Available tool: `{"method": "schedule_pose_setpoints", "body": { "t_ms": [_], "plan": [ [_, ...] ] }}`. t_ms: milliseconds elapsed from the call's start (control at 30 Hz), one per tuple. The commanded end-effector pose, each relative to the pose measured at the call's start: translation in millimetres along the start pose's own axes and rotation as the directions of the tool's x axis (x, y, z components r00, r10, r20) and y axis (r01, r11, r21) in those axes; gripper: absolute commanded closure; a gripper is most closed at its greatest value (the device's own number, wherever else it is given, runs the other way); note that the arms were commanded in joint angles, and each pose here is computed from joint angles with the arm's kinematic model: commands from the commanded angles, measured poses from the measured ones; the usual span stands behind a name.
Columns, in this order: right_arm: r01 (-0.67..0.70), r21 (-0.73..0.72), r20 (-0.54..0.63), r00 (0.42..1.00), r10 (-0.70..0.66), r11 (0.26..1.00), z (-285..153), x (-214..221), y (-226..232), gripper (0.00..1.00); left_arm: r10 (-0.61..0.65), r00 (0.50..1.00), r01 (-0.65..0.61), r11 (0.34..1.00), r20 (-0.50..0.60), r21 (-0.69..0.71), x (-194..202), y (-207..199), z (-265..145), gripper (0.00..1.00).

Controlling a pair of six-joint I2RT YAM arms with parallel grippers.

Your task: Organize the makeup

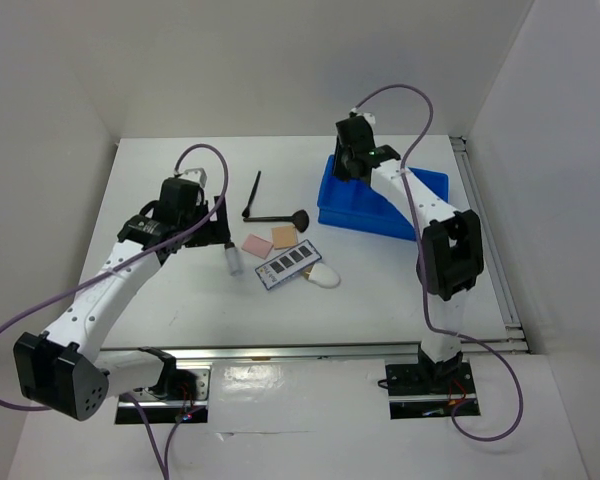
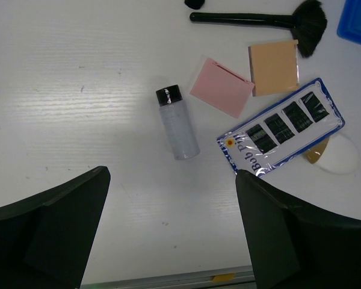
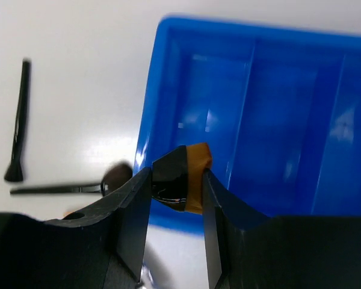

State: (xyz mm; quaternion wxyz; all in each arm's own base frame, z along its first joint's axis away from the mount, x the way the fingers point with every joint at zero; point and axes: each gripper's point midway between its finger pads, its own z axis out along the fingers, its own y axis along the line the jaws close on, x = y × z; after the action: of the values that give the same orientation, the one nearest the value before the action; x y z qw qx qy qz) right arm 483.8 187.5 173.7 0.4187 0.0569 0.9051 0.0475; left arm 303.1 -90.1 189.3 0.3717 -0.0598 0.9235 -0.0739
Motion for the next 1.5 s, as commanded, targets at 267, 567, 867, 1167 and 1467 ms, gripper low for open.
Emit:
{"method": "schedule_pose_setpoints", "body": {
  "t_ms": [267,567,867,1167,1467],
  "plan": [
    [-0.015,-0.034,0.024,1.0,0.015,0.999,69,-35,1,0.46,0.051,0.998,-0.052,0.998,0.03,0.037,-19,-16,1,0.0],
    [0.027,-0.077,0.138,0.99,-0.016,0.997,10,-62,25,0.12,0.058,0.998,-0.058,0.998,0.038,-0.008,-20,-10,4,0.0],
    [0.15,-0.281,0.095,0.987,-0.128,0.948,-20,-13,120,0.4,-0.069,0.995,0.079,0.986,0.071,-0.148,-42,2,8,0.0],
    [0.115,-0.357,0.023,0.993,-0.115,0.927,55,25,197,0.13,-0.135,0.962,0.18,0.967,0.238,-0.18,-56,23,-33,0.0],
    [0.109,-0.392,0.118,0.991,-0.068,0.913,97,50,250,0.19,-0.13,0.954,0.169,0.977,0.269,-0.126,-56,20,-45,0.0]
  ]
}}
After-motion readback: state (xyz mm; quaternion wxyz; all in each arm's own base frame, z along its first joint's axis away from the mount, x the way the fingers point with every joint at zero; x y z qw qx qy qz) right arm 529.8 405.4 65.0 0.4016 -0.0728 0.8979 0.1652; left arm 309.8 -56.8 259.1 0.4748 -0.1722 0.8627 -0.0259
